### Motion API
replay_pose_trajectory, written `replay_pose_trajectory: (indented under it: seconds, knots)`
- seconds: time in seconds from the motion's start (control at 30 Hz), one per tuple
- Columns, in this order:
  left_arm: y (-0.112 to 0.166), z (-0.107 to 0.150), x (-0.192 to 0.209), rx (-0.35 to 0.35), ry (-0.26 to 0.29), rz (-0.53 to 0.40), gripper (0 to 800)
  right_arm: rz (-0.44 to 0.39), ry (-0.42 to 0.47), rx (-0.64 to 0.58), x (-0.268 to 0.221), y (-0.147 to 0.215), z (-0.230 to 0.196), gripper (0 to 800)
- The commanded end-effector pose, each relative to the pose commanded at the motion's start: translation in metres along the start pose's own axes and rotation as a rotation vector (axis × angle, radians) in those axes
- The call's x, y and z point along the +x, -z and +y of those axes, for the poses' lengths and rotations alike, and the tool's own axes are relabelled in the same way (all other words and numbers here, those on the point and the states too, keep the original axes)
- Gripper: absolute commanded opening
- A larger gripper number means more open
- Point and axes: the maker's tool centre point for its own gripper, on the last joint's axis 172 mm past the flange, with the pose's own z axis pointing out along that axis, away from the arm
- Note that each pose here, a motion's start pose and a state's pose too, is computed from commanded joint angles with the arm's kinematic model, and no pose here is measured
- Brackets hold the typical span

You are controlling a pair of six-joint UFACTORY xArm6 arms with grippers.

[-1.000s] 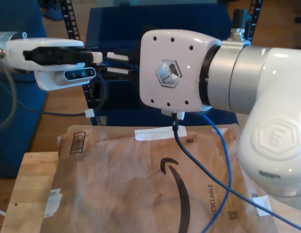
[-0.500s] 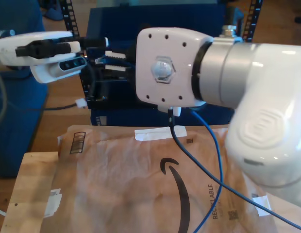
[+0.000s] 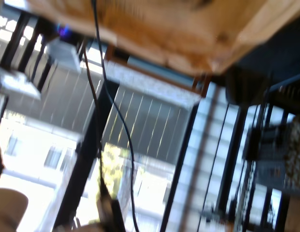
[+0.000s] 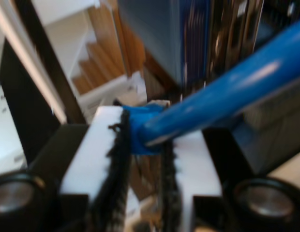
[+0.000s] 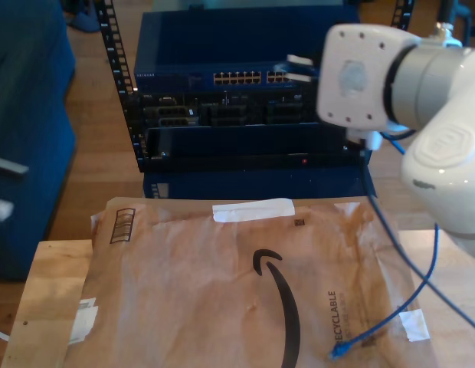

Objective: Grab the cable and plug it in

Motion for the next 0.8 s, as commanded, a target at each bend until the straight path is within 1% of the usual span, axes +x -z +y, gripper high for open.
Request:
replay_pose_trajectory:
  seconds: [0.03, 0.1, 0.13, 0.17, 0.2, 0.23, 0.27, 0.33, 0.43, 0.5, 0.6, 0.63, 0.73, 0.8]
  knots:
    - [0.003, -0.014, 0.017, -0.007, 0.003, 0.016, 795, 0.026, -0.003, -0.004, 0.014, 0.000, 0.003, 47]
    - [0.000, -0.043, 0.033, -0.017, -0.029, 0.046, 795, 0.086, 0.004, 0.019, 0.038, 0.000, 0.000, 47]
    - [-0.005, -0.057, 0.041, -0.006, -0.048, 0.061, 795, 0.123, 0.033, 0.040, 0.047, -0.002, -0.005, 47]
    - [-0.011, -0.072, 0.051, 0.008, -0.052, 0.077, 795, 0.158, 0.071, 0.063, 0.054, -0.003, -0.011, 45]
    - [-0.016, -0.085, 0.062, 0.021, -0.046, 0.091, 795, 0.180, 0.110, 0.084, 0.057, -0.002, -0.018, 45]
    - [-0.021, -0.098, 0.074, 0.031, -0.031, 0.099, 795, 0.197, 0.128, 0.096, 0.060, -0.003, -0.021, 44]
    - [-0.028, -0.108, 0.085, 0.041, -0.028, 0.102, 795, 0.206, 0.132, 0.102, 0.062, -0.004, -0.022, 43]
    - [-0.039, -0.125, 0.107, 0.042, -0.040, 0.119, 795, 0.218, 0.136, 0.101, 0.065, -0.007, -0.018, 41]
    - [-0.052, -0.155, 0.139, 0.068, -0.020, 0.130, 795, 0.276, 0.148, 0.115, 0.084, -0.010, -0.008, 39]
    - [-0.059, -0.168, 0.146, 0.075, -0.030, 0.121, 795, 0.295, 0.154, 0.120, 0.088, -0.013, -0.003, 39]
    - [-0.070, -0.181, 0.148, 0.062, -0.074, 0.094, 795, 0.302, 0.175, 0.118, 0.084, -0.021, 0.006, 39]
    - [-0.074, -0.187, 0.152, 0.065, -0.079, 0.088, 795, 0.305, 0.182, 0.118, 0.082, -0.023, 0.009, 39]
    - [-0.086, -0.209, 0.164, 0.068, -0.064, 0.052, 795, 0.302, 0.205, 0.114, 0.073, -0.029, 0.022, 39]
    - [-0.087, -0.212, 0.170, 0.043, -0.074, 0.051, 795, 0.300, 0.214, 0.108, 0.070, -0.032, 0.027, 39]
